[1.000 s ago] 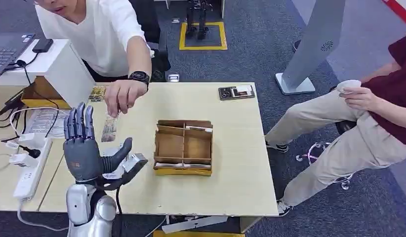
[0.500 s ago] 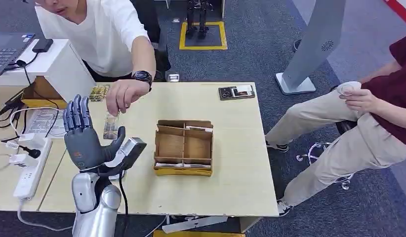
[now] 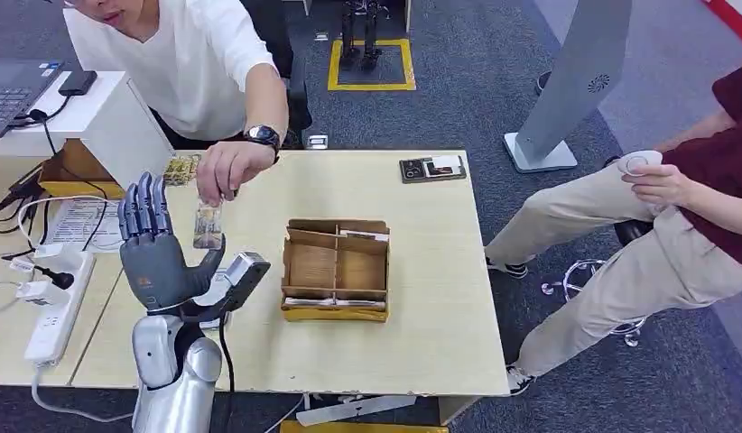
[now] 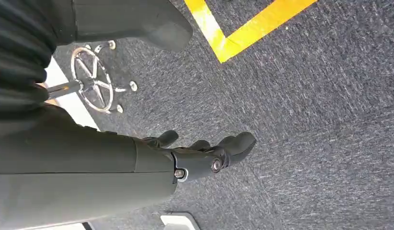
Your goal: Pass the card to the sensor for recognition and then transmit it.
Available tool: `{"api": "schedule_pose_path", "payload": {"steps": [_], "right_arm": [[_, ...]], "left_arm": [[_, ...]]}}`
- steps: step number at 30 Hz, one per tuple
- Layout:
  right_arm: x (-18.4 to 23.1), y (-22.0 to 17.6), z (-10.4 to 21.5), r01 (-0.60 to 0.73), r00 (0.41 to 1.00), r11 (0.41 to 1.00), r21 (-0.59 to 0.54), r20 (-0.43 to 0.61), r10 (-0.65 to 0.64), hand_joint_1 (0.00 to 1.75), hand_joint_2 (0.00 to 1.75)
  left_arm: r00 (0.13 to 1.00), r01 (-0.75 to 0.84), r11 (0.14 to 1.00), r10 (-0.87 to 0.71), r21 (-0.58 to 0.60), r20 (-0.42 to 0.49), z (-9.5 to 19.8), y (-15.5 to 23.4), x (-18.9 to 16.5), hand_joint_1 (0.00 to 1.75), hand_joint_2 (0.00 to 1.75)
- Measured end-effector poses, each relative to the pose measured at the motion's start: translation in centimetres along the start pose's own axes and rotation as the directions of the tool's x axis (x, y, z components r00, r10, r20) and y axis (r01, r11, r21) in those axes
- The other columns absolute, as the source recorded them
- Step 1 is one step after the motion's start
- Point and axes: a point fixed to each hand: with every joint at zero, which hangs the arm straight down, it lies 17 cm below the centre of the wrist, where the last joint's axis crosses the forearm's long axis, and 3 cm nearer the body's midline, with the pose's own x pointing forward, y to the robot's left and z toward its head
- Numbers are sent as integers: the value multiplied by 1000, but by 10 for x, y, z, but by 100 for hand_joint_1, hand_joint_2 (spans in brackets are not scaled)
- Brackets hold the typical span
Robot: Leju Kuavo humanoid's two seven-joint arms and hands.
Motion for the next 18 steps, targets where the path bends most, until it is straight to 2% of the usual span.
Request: {"api": "schedule_pose_path", "payload": {"steps": [1, 2, 18], "right_arm": [[0, 0, 0, 0, 1000, 1000, 0, 0, 0, 0, 175], [0, 0, 0, 1, 1000, 1000, -1, -1, -1, 0, 175], [0, -1, -1, 0, 1000, 1000, -5, 2, 0, 0, 175]], "left_arm": [[1000, 1, 1000, -1, 0, 1, 0, 0, 0, 0, 175], [1000, 8, 1000, -8, -2, 7, 0, 0, 1, 175, 175], [999, -30, 999, 30, 14, 32, 2, 4, 0, 175, 175]]}}
